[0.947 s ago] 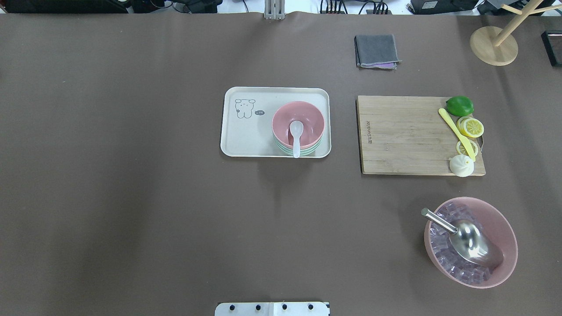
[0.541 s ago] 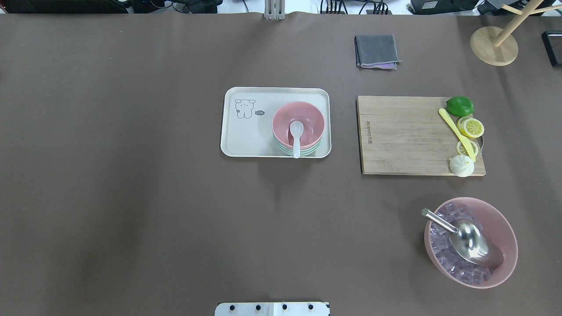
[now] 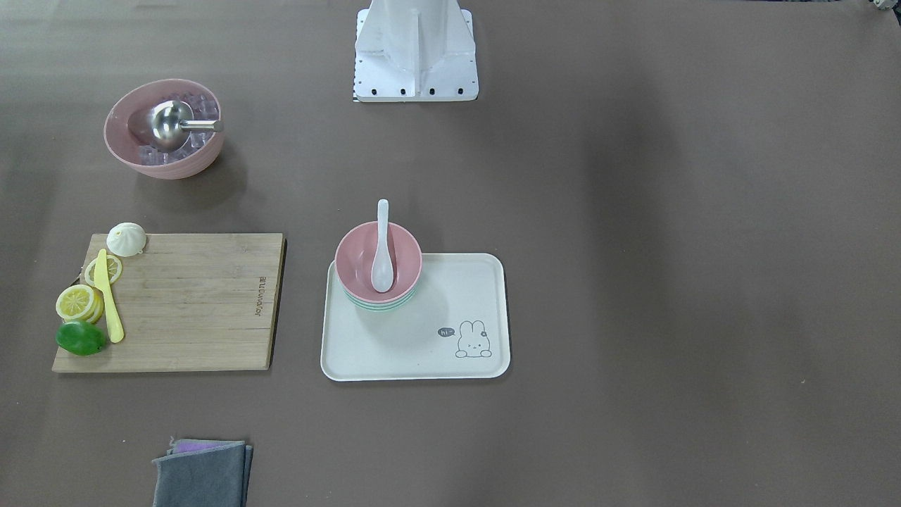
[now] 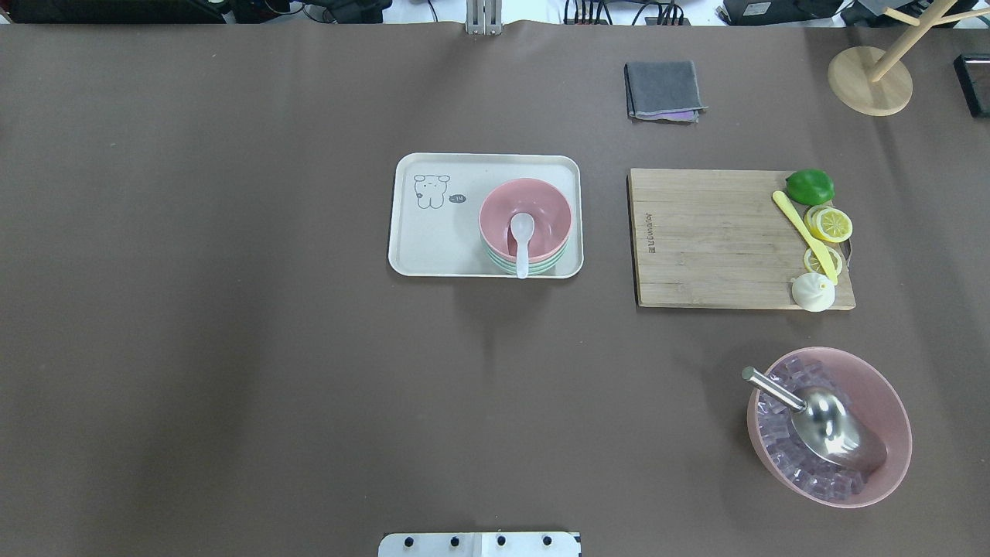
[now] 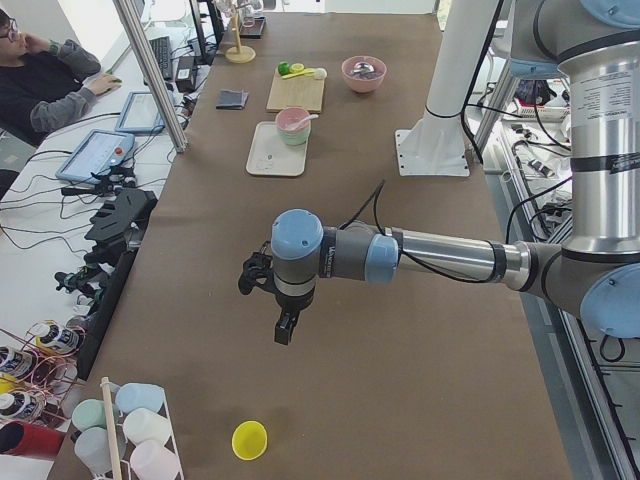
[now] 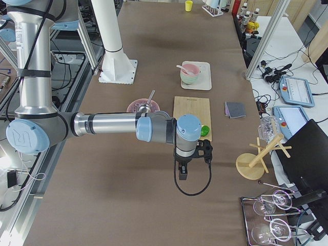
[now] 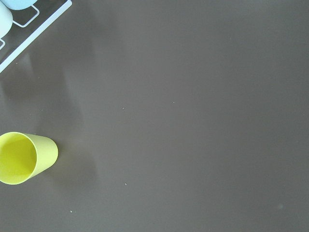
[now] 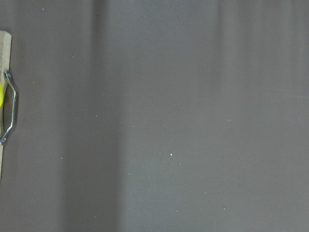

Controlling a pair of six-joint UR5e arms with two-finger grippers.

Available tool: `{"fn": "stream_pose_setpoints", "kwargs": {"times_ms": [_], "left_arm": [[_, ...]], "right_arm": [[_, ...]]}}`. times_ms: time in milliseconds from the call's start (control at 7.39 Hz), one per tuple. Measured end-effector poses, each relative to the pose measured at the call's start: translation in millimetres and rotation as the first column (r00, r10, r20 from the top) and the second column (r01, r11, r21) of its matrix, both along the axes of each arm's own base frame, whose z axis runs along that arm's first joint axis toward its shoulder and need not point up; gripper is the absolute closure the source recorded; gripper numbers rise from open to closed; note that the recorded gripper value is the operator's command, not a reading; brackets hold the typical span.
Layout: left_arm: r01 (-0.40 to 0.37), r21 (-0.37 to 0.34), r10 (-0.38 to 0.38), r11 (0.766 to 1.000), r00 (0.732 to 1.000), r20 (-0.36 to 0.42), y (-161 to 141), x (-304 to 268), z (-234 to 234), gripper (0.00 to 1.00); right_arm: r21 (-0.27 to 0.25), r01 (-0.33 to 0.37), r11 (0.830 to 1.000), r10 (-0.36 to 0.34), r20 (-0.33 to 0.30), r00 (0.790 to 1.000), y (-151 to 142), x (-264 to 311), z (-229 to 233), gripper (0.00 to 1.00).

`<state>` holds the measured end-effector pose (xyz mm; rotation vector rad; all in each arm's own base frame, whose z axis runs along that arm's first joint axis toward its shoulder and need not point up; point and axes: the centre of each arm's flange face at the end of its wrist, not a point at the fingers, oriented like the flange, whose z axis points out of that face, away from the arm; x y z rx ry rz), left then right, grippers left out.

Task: Stack pink bowl on green and place spoon

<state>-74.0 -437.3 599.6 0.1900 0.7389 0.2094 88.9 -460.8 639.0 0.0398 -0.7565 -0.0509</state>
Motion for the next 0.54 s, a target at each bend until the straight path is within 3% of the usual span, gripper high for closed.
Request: {"fn": "stream_pose_setpoints", "kwargs": {"times_ms": [271,541], "left_arm": [[0.001,-0.002,-0.001,1.000,1.000,0.000,0,0,0,0.01],[0.002,-0.002,-0.002,1.000,1.000,0.000,0,0,0,0.02]], "right_arm": [[0.020,-0.005,1.000,0.005,0.001,1.000,15,-1,25,0.00],[0.002,-0.043,0.999,0.043,0.006,0.999,13,-3,24,0.00]]}}
